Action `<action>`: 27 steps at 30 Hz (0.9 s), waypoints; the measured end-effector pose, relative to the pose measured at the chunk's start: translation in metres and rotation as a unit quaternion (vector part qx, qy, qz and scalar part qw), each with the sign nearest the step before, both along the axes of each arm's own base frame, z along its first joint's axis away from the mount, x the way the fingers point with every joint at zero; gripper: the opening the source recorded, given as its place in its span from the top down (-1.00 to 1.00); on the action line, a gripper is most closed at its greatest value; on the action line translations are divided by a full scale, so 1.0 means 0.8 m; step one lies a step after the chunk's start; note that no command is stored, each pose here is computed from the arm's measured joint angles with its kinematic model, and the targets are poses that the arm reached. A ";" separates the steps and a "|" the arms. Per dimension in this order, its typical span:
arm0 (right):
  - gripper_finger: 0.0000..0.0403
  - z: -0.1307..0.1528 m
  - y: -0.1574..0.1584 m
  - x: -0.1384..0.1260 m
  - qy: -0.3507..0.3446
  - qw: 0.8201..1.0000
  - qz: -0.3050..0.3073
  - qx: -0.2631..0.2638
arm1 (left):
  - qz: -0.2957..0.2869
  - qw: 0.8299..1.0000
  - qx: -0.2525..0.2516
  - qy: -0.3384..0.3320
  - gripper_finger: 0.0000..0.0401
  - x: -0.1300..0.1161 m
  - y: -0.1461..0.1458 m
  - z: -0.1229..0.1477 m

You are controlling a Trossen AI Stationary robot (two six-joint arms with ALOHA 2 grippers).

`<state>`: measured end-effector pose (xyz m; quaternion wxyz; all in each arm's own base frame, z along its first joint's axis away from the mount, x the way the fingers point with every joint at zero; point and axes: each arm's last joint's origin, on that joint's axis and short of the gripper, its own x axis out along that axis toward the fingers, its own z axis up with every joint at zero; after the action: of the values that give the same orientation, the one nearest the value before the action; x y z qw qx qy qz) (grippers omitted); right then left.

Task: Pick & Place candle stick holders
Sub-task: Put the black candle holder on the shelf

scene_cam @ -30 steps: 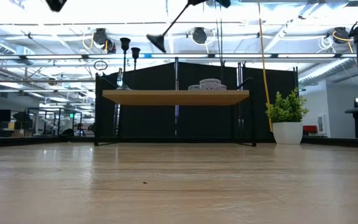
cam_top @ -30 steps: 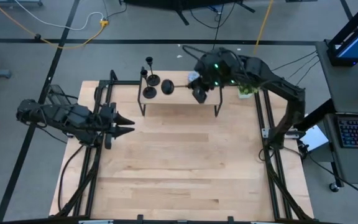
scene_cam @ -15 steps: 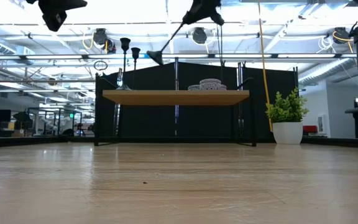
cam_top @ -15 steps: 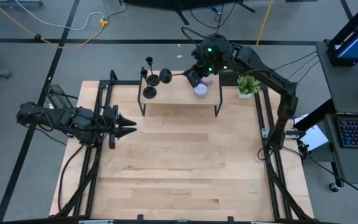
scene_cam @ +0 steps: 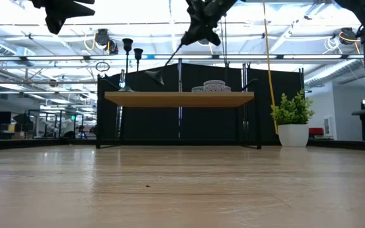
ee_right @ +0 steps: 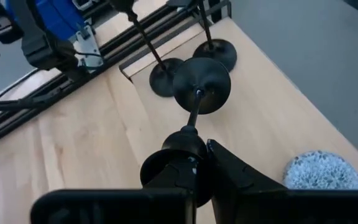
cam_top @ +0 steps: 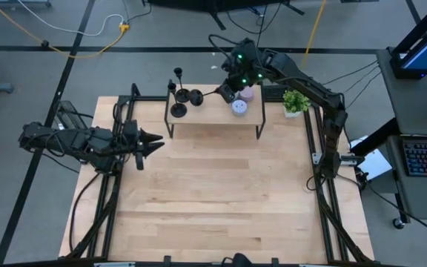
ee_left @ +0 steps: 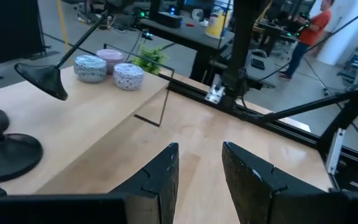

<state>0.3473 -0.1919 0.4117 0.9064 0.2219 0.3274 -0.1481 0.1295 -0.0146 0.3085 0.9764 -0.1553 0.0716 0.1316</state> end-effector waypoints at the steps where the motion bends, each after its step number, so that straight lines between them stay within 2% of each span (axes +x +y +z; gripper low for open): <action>1: 0.95 0.000 0.000 0.000 -0.001 1.000 0.002 -0.004 | 0.003 1.000 0.000 0.000 0.36 0.000 0.000 0.000; 12: 0.95 -0.001 -0.009 0.000 0.001 0.999 0.000 -0.036 | 0.004 1.000 -0.001 -0.001 0.36 0.000 0.000 0.000; 21: 0.95 -0.024 -0.018 0.015 0.024 0.999 0.006 -0.024 | 0.008 1.000 -0.005 -0.004 0.36 0.000 0.000 0.001; 27: 0.95 -0.023 -0.020 0.015 0.017 0.999 0.004 -0.028 | 0.008 1.000 -0.008 -0.005 0.36 0.000 0.000 0.001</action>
<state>0.3590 -0.2080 0.3936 0.9072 0.1930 0.3394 -0.1568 0.1296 -0.0143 0.3091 0.9745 -0.1642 0.0665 0.1380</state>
